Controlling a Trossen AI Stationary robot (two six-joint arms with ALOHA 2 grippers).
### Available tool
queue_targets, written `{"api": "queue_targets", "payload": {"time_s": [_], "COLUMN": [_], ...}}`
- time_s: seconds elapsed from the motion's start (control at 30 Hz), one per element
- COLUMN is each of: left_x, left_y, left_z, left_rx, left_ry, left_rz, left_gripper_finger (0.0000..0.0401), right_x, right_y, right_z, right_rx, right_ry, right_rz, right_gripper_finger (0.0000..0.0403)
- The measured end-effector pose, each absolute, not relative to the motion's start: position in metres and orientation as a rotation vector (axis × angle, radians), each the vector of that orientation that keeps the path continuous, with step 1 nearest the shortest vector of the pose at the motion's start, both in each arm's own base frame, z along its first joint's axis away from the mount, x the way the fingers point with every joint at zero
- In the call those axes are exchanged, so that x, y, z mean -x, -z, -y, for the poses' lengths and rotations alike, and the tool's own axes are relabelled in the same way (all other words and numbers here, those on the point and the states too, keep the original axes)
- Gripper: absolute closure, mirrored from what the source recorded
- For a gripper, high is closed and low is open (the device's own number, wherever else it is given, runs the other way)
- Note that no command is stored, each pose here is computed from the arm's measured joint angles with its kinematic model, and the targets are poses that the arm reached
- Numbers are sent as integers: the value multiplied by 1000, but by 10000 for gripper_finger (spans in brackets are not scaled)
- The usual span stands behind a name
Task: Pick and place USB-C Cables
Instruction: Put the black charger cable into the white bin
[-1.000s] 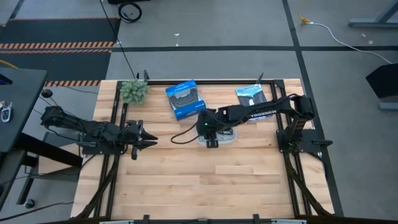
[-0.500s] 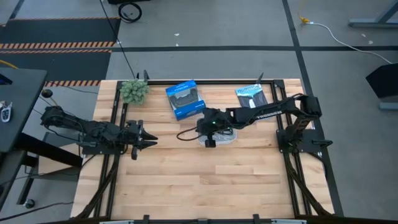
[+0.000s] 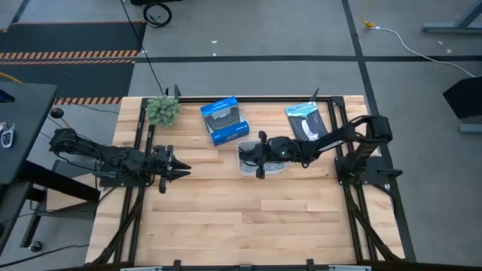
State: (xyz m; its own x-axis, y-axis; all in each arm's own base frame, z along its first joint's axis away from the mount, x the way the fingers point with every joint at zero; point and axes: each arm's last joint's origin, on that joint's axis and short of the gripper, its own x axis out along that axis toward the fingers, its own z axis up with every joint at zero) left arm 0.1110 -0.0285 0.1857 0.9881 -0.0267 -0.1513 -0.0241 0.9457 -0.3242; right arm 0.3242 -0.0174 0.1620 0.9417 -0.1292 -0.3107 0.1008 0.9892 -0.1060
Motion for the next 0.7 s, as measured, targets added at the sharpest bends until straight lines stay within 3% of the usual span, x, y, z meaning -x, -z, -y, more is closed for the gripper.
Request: {"api": "queue_targets", "payload": {"time_s": [0.37, 0.7], "left_x": [-111, -111], "left_y": [-186, -186], "left_z": [28, 28], "left_rx": [332, 331], "left_ry": [1, 1], "left_rz": [-154, -155], "left_gripper_finger": [294, 294], "right_x": [-325, -323], "right_y": [-120, -129], "right_z": [30, 31], "right_rx": [40, 44], "right_ry": [158, 173], "right_rz": [-369, -356], "right_gripper_finger": [399, 399]}}
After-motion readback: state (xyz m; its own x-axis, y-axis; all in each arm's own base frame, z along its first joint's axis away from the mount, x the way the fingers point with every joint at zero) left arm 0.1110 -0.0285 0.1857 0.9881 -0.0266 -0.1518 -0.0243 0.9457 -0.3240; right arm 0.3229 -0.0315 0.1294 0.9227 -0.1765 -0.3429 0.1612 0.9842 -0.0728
